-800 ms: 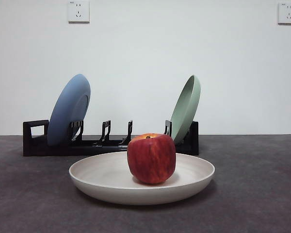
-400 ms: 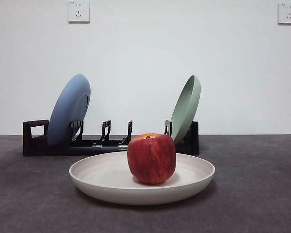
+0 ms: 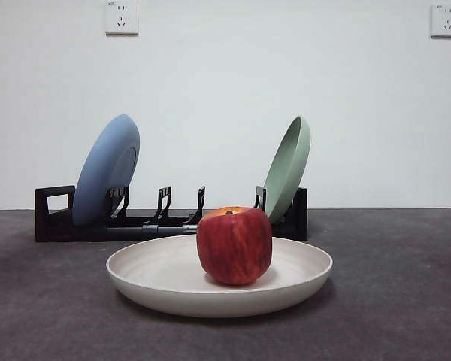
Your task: Take the yellow plate from the plate rack,put the plate on the table,take the apple from the table,put the apple in the plate
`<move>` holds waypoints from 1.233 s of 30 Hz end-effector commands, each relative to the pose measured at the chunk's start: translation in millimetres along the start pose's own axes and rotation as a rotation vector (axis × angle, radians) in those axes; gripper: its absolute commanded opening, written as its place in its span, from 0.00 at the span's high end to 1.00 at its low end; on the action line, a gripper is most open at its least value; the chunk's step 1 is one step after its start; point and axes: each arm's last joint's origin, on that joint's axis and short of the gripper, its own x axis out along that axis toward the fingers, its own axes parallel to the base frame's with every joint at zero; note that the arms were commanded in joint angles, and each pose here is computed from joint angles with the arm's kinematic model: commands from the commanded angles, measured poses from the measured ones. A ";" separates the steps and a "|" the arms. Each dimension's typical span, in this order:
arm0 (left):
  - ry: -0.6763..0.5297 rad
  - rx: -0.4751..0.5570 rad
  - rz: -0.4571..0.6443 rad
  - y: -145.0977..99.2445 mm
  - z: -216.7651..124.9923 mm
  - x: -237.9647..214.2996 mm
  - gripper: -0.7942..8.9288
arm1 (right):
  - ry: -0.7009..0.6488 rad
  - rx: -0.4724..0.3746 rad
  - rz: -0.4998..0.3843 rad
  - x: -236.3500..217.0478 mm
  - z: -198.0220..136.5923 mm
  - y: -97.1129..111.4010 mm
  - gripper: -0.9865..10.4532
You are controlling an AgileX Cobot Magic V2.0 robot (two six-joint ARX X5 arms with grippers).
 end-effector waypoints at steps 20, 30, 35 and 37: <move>0.267 -0.328 -0.017 -60.6 -170.6 -10.9 0.92 | -0.008 0.007 0.000 -0.6 0.9 0.1 0.91; 0.310 -0.347 -0.029 -61.8 -174.4 -11.8 0.92 | -0.008 0.007 0.000 -0.6 0.9 0.1 0.91; 0.318 -0.349 -0.031 -61.9 -175.0 -11.5 0.92 | -0.008 0.007 0.000 -0.6 0.9 0.1 0.91; 0.322 -0.349 -0.031 -62.0 -175.4 -11.4 0.92 | -0.008 0.007 0.000 -0.6 0.9 0.1 0.91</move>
